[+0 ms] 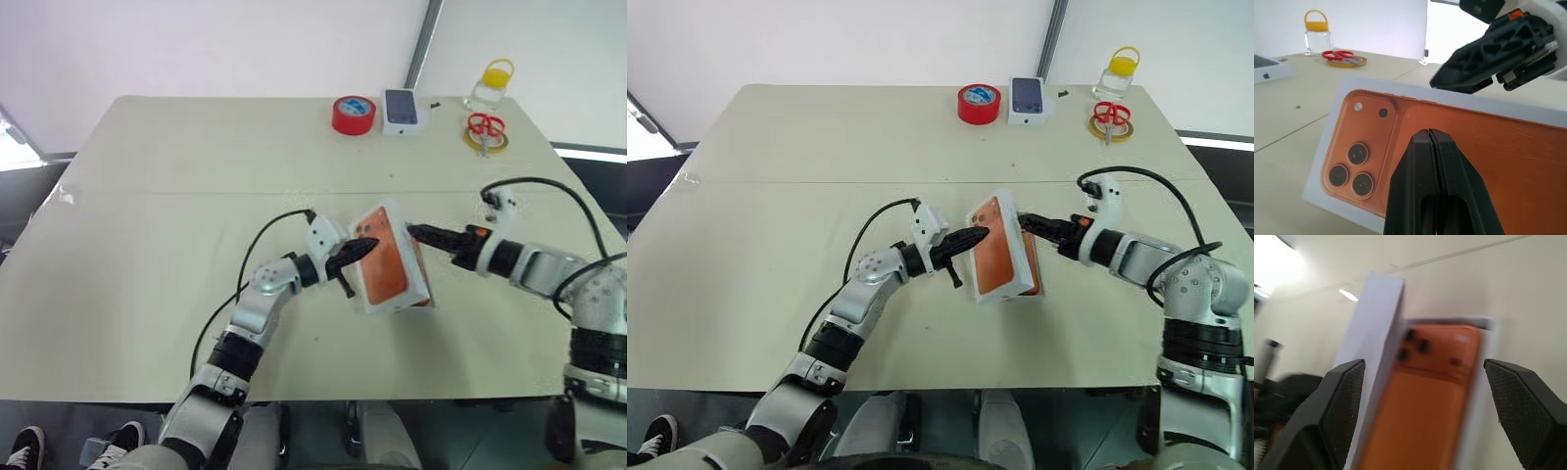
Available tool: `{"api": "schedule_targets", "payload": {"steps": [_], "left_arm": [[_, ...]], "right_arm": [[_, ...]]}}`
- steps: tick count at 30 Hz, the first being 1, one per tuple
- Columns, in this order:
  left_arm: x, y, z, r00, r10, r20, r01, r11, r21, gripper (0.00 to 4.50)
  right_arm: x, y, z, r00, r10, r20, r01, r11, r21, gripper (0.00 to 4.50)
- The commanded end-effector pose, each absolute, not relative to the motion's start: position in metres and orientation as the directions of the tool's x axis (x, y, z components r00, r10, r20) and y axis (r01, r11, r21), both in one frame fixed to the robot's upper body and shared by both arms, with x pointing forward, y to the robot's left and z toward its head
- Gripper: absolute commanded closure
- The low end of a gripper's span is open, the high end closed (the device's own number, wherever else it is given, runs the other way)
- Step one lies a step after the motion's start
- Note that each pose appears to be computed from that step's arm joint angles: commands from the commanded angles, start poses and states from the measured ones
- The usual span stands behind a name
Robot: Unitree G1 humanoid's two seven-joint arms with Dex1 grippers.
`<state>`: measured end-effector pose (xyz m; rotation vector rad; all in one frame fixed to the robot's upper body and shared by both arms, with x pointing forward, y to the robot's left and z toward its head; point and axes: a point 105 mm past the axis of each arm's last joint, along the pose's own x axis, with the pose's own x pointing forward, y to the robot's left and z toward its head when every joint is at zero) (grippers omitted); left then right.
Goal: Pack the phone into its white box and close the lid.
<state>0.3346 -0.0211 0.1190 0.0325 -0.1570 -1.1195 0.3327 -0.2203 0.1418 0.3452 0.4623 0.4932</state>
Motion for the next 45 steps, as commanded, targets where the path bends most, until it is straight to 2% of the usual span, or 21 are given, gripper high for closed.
{"api": "schedule_targets", "payload": {"steps": [1, 3, 9, 15, 20, 24, 32, 36, 45], "left_arm": [[0.333, -0.019, 0.126, 0.413, -0.901, 0.132, 0.893, 0.429, 0.137, 4.50], [0.335, -0.011, 0.123, 0.424, -0.898, 0.117, 0.888, 0.437, 0.141, 4.50], [0.334, 0.012, 0.116, 0.448, -0.892, 0.061, 0.878, 0.452, 0.157, 4.50], [0.327, 0.025, 0.107, 0.452, -0.892, 0.002, 0.883, 0.448, 0.139, 4.50], [0.326, 0.021, 0.089, 0.449, -0.891, -0.071, 0.891, 0.440, 0.114, 4.50], [0.329, 0.006, 0.088, 0.443, -0.895, -0.048, 0.896, 0.440, 0.055, 4.50], [0.338, -0.013, 0.095, 0.427, -0.904, -0.024, 0.900, 0.423, 0.102, 4.50], [0.346, -0.026, 0.106, 0.436, -0.900, 0.011, 0.893, 0.434, 0.120, 4.50], [0.349, -0.033, 0.105, 0.418, -0.908, 0.004, 0.899, 0.414, 0.142, 4.50]], "right_arm": [[0.334, -0.218, 0.142, 0.793, 0.503, -0.342, -0.422, 0.860, 0.287, 0.68], [0.335, -0.219, 0.137, 0.809, 0.469, -0.356, -0.417, 0.883, 0.215, 1.35], [0.336, -0.212, 0.138, 0.825, 0.458, -0.330, -0.479, 0.877, 0.018, 4.39], [0.340, -0.212, 0.140, 0.843, 0.441, -0.308, -0.497, 0.857, -0.134, 4.46], [0.338, -0.210, 0.139, 0.834, 0.458, -0.309, -0.523, 0.834, -0.175, 4.46], [0.335, -0.211, 0.132, 0.824, 0.466, -0.323, -0.530, 0.836, -0.145, 4.46], [0.333, -0.209, 0.135, 0.821, 0.472, -0.321, -0.542, 0.822, -0.175, 4.46], [0.336, -0.216, 0.131, 0.833, 0.437, -0.341, -0.521, 0.825, -0.216, 4.46], [0.348, -0.222, 0.126, 0.853, 0.370, -0.369, -0.485, 0.824, -0.294, 4.46]]}}
